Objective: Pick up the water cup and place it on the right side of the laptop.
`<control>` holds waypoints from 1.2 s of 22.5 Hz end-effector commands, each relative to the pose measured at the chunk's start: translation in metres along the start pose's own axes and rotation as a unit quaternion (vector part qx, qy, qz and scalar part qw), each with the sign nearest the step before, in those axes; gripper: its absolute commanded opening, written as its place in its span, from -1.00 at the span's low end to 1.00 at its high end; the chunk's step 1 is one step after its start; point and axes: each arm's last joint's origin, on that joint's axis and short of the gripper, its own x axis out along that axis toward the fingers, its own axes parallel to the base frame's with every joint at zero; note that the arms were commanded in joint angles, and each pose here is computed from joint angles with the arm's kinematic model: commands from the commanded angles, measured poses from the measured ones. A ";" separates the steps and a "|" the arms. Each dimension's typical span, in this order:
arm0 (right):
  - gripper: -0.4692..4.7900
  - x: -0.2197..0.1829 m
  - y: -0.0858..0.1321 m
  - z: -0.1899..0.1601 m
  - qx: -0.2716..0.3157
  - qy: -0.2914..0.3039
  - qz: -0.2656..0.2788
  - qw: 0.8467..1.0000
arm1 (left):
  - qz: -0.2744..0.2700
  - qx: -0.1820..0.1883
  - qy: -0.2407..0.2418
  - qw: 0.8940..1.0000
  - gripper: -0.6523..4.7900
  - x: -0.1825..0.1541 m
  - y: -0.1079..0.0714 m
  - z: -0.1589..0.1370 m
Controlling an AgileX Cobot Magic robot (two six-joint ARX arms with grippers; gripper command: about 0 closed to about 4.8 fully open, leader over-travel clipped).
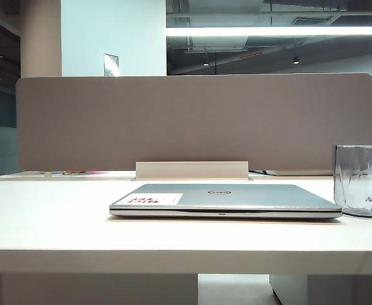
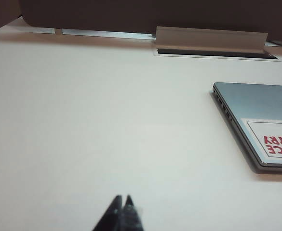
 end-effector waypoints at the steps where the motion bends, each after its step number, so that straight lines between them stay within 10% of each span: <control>1: -0.44 -0.002 0.001 0.004 -0.001 -0.008 0.002 1.000 | -0.002 0.000 -0.005 1.000 -0.77 0.000 0.000 0.002; 27: -0.34 -0.035 0.011 0.023 0.018 0.057 0.006 0.998 | -0.002 -0.001 -0.002 1.000 -0.77 0.000 0.000 0.001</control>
